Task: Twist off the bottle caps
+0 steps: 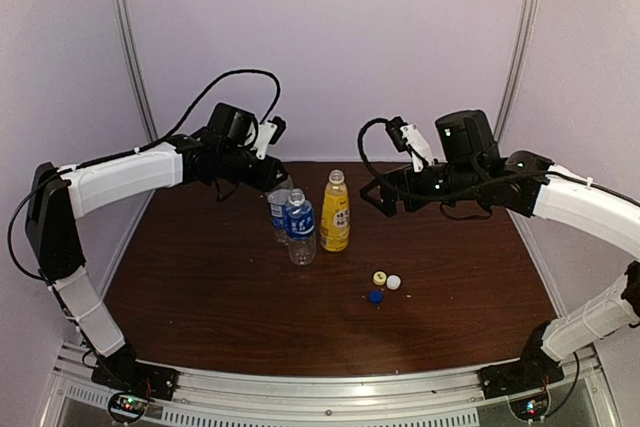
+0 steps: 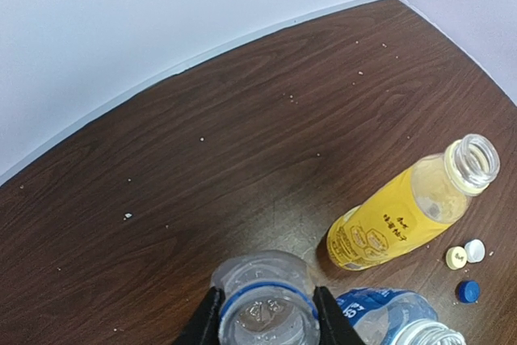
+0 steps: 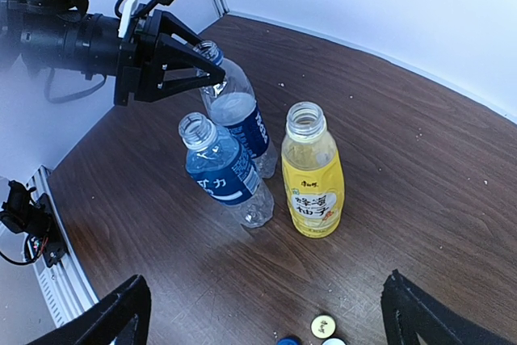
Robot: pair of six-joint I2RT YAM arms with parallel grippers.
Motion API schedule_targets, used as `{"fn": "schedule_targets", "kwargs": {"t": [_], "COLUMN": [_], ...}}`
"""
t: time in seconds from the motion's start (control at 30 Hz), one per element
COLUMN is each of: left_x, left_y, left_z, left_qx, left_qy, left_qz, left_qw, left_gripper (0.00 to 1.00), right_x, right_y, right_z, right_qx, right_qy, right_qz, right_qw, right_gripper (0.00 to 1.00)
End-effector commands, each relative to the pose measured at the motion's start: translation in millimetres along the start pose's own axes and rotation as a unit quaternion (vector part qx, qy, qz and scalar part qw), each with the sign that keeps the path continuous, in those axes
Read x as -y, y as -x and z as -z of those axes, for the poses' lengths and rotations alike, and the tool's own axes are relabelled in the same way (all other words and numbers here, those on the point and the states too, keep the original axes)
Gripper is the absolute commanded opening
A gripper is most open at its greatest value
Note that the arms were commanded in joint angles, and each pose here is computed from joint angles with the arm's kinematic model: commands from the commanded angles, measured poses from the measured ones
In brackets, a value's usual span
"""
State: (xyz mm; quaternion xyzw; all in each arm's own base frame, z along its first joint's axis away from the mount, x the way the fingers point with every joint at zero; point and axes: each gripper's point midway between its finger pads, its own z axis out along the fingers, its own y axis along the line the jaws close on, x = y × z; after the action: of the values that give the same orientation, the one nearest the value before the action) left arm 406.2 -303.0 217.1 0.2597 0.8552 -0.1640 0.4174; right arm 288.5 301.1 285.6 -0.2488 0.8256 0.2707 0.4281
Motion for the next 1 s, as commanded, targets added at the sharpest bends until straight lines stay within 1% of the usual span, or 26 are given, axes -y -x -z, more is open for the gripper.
{"fn": "schedule_targets", "kwargs": {"t": [0.0,0.1,0.33,0.53,0.7,0.83,0.9,0.97], "left_x": [8.8,12.1,16.2,18.2,13.9,7.2,4.0,2.3], "left_y": [9.8,11.1,18.8,24.7,35.4,46.6,52.6,55.6], "left_z": [-3.3,-3.0,1.7,11.2,30.2,56.1,72.3,87.3], "left_qx": [0.021,0.023,0.032,0.042,0.063,0.097,0.114,0.128], "left_qy": [-0.015,-0.020,-0.027,-0.028,-0.014,0.006,0.016,0.021], "left_qz": [-0.016,-0.019,-0.023,-0.023,-0.017,-0.006,-0.001,0.003], "left_qw": [1.000,0.999,0.999,0.998,0.998,0.995,0.993,0.992], "left_gripper": [0.28,0.37,0.52,0.67,0.76,0.80,0.84,0.93], "right_x": [3.9,4.7,6.7,7.5,7.1,10.2,13.0,20.8], "right_y": [1.1,-0.7,-4.4,-6.2,-5.3,-4.5,-3.7,-1.5], "right_z": [-1.6,-3.1,-6.2,-6.4,-5.3,-4.4,-3.9,-1.5], "right_qx": [0.005,0.002,-0.002,-0.004,-0.003,-0.003,-0.002,0.006], "right_qy": [-0.008,-0.010,-0.012,-0.013,-0.013,-0.022,-0.025,-0.034], "right_qz": [0.003,0.003,0.003,0.002,0.000,-0.006,-0.012,-0.025], "right_qw": [1.000,1.000,1.000,1.000,1.000,1.000,1.000,0.999], "right_gripper": [1.00,1.00,1.00,1.00,1.00,1.00,1.00,1.00]}}
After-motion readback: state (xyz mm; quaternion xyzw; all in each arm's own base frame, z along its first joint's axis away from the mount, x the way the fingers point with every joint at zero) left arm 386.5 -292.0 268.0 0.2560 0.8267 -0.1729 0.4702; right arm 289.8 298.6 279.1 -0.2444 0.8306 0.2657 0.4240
